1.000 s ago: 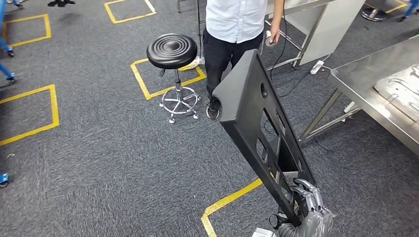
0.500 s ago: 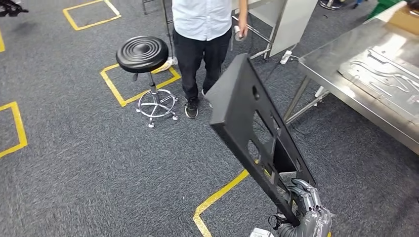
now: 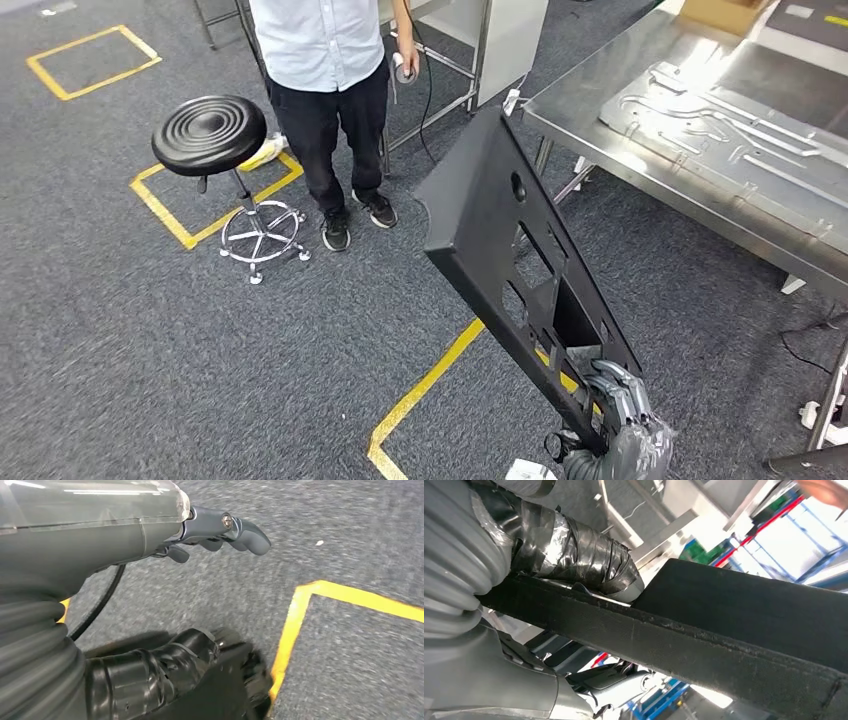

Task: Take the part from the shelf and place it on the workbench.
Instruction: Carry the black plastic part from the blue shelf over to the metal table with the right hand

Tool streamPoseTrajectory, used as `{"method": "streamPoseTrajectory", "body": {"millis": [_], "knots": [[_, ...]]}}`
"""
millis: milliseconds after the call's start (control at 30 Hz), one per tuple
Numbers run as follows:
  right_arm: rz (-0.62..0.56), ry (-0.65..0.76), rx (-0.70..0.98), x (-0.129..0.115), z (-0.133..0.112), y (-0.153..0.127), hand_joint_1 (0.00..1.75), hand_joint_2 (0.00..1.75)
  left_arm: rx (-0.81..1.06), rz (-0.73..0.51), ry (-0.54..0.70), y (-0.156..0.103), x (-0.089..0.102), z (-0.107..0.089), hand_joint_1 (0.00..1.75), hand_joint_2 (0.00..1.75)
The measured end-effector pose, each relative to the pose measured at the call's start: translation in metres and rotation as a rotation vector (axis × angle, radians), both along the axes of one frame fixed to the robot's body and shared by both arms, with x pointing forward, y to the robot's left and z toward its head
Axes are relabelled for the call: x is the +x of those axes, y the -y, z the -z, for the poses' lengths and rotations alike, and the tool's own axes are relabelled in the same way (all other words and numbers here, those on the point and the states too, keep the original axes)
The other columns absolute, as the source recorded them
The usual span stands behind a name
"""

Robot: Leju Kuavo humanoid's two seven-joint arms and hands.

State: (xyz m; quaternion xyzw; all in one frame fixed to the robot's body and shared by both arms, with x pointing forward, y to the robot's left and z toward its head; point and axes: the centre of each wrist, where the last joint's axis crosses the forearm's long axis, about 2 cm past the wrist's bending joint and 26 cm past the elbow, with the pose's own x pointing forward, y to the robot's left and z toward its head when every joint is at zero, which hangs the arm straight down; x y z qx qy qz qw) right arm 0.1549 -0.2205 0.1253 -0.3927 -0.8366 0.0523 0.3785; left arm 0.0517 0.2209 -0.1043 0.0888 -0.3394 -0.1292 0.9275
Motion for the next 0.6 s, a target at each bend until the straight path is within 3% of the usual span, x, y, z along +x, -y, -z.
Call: {"method": "streamPoseTrajectory", "body": {"millis": [600], "knots": [[-0.006, -0.008, -0.021, 0.0017, 0.0013, 0.0029, 1.75, 1.75, 0.001, 0.005, 0.005, -0.0009, 0.0024, -0.0002, 0.0, 1.75]]}}
